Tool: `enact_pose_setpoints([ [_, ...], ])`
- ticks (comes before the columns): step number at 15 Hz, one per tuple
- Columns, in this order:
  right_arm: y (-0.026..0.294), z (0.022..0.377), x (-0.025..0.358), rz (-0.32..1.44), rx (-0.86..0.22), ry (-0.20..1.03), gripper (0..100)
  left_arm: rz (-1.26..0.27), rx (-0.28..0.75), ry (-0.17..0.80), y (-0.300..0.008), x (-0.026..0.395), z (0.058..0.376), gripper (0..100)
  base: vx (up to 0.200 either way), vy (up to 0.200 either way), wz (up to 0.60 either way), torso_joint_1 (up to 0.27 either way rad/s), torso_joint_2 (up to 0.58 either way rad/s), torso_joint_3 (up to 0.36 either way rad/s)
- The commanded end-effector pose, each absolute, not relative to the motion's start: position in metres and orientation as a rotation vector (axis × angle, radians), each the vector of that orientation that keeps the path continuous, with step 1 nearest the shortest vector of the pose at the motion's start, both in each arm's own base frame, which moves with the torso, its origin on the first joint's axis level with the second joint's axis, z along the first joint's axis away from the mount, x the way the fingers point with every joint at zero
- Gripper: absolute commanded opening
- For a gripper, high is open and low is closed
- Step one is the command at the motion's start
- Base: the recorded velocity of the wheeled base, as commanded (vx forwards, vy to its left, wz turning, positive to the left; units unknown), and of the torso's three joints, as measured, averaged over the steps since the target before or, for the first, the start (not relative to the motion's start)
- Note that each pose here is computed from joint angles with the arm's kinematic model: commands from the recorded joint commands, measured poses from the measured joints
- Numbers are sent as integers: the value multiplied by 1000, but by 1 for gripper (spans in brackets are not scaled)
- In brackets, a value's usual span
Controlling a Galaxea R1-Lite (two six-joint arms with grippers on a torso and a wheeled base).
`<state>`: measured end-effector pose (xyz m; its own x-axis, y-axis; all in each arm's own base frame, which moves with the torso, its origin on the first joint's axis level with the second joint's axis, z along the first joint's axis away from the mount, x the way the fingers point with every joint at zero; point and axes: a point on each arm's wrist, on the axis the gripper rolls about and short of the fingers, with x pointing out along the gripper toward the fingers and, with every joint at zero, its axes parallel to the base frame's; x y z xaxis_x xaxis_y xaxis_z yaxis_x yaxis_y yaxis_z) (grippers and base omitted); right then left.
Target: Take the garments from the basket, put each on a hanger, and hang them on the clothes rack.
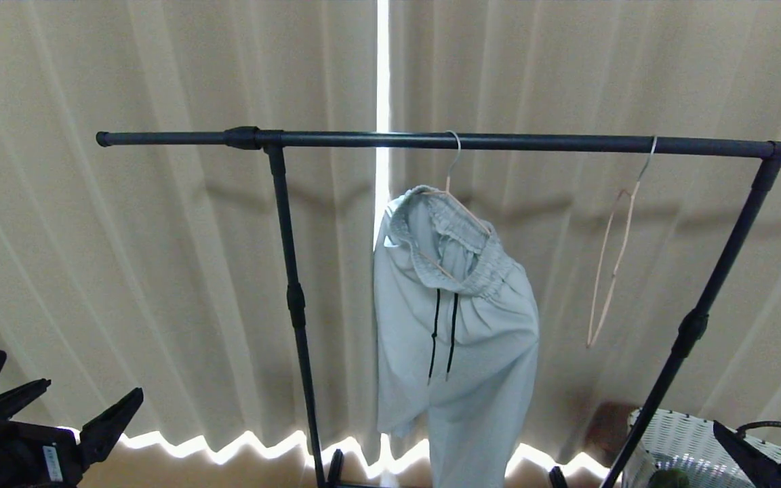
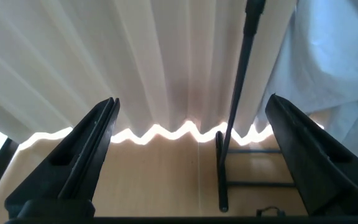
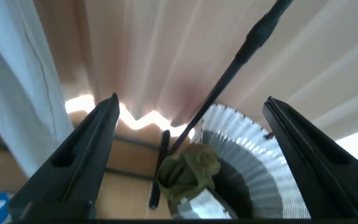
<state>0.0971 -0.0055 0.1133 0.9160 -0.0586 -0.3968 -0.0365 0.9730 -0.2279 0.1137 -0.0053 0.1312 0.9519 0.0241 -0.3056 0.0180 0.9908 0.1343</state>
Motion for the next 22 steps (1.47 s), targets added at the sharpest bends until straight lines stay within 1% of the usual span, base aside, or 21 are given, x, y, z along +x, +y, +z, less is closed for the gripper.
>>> enact_pose_setpoints([
  [1, -8, 108, 103, -22, -232, 464, 100, 25, 132, 290, -3, 110, 134, 100, 0, 0, 0, 0, 0, 0],
  [3, -8, 104, 102, -24, -230, 494, 100, 26, 135, 289, -2, 108, 132, 100, 0, 0, 0, 0, 0, 0],
  [7, -8, 100, 99, -23, -230, 513, 100, 21, 167, 294, -2, 102, 128, 100, 0, 0, 0, 0, 0, 0],
  [14, -8, 97, 97, -23, -227, 516, 100, 22, 168, 288, -2, 101, 128, 100, -200, 0, 0, 3, 2, 2],
  [22, -8, 96, 95, -22, -229, 519, 100, 21, 168, 281, -2, 100, 129, 100, 0, 0, 0, 0, 0, 0],
])
